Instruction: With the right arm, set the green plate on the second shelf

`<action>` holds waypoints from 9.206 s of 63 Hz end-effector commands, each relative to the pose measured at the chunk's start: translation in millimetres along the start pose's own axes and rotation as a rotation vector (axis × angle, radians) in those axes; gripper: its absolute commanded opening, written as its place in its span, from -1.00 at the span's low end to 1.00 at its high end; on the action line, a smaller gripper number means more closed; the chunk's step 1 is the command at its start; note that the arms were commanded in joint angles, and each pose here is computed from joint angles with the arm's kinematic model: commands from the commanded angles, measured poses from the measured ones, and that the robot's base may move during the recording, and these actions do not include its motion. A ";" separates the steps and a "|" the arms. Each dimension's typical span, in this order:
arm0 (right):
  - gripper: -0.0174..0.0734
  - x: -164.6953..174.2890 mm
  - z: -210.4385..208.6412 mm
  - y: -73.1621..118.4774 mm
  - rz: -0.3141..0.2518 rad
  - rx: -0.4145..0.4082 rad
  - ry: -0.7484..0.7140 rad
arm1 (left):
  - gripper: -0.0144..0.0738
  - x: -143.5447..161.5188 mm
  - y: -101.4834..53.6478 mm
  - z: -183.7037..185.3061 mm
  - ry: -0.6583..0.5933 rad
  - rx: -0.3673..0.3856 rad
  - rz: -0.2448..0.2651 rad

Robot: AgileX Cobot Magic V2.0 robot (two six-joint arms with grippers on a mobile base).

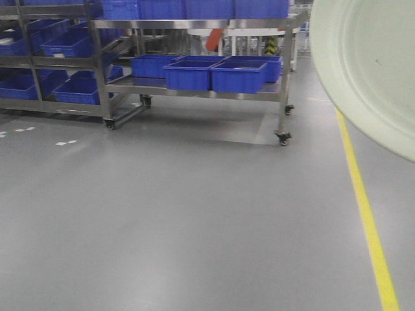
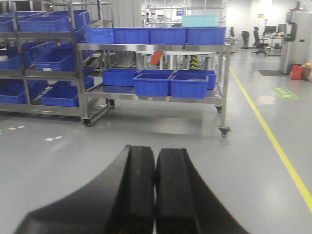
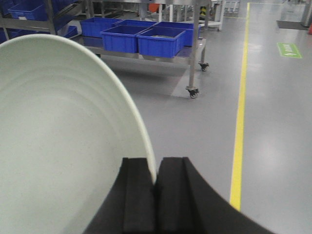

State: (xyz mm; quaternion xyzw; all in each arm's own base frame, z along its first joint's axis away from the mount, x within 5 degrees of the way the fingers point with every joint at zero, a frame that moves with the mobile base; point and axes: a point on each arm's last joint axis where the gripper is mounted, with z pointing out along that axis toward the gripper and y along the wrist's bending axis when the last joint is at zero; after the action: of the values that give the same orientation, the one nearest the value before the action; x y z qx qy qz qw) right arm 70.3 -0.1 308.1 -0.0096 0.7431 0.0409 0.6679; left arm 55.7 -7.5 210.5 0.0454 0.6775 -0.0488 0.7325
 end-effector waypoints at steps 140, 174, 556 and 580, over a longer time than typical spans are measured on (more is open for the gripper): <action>-0.57 -14.2 -1.0 3.2 -0.018 -0.029 -0.078 | -0.38 5.0 0.1 -0.6 -0.059 -0.001 -0.008; -0.57 -14.2 -1.0 3.2 -0.018 -0.029 -0.078 | -0.38 5.0 0.1 -0.6 -0.059 -0.001 -0.008; -0.57 -99.7 48.5 18.0 -0.105 -0.050 -0.228 | -0.38 5.0 0.1 -0.6 -0.059 -0.001 -0.008; -0.57 -9.9 -2.9 6.4 -0.158 0.001 -0.365 | -0.38 5.0 0.1 -0.6 -0.059 -0.001 -0.008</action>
State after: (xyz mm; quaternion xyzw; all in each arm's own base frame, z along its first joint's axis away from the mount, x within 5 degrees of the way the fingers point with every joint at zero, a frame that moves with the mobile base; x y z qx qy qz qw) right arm 79.8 8.5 320.6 -0.0672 0.6562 0.0028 0.7516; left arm 55.7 -7.5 210.5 0.0454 0.6775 -0.0488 0.7325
